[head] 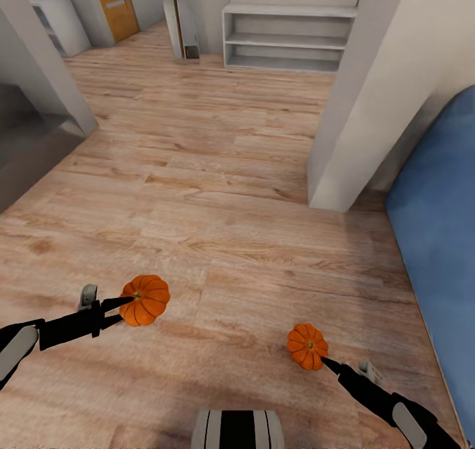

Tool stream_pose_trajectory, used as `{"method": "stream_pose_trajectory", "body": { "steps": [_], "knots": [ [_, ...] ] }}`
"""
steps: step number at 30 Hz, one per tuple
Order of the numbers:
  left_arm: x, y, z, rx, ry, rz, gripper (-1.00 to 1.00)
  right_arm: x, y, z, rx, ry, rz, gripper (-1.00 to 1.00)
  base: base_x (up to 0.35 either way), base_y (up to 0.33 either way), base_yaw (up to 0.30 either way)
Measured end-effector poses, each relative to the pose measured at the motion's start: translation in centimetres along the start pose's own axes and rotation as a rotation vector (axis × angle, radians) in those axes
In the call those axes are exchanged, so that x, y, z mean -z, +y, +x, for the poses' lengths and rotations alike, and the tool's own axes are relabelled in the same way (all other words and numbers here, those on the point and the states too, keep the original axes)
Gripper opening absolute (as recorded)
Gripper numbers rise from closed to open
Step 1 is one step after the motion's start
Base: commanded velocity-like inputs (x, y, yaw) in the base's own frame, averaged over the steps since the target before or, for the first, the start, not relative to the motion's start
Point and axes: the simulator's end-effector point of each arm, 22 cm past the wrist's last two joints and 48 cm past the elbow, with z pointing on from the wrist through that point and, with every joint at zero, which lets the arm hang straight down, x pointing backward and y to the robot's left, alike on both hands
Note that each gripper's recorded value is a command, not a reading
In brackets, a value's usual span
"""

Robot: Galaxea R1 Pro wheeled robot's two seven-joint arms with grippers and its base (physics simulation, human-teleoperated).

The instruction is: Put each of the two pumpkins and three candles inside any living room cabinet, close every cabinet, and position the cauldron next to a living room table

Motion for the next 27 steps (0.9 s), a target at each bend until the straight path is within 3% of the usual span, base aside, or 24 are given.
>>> {"method": "stream_pose_trajectory", "body": {
  "steps": [9,13,22,27],
  "knots": [
    [-0.6,1.9,0.6,0.03,0.015,-0.02,-1.0,-0.7,-1.5,0.7,-0.017,0.017,0.033,1.0,0.0,0.0,0.0],
    [-0.9,2.8,0.8,0.042,0.022,-0.028,-1.0,-0.9,-2.0,0.6,-0.058,0.002,0.033,1.0,0.0,0.0,0.0],
    [-0.9,2.7,0.8,0.043,0.021,-0.027,-1.0,-0.8,-2.6,-0.8,-0.128,-0.054,0.062,1.0,0.0,0.0,0.0],
    [-0.9,2.8,0.8,0.042,0.02,-0.028,-1.0,-0.8,-2.7,-1.0,-0.14,-0.061,0.065,1.0,0.119,0.0,0.0]
  ]
}}
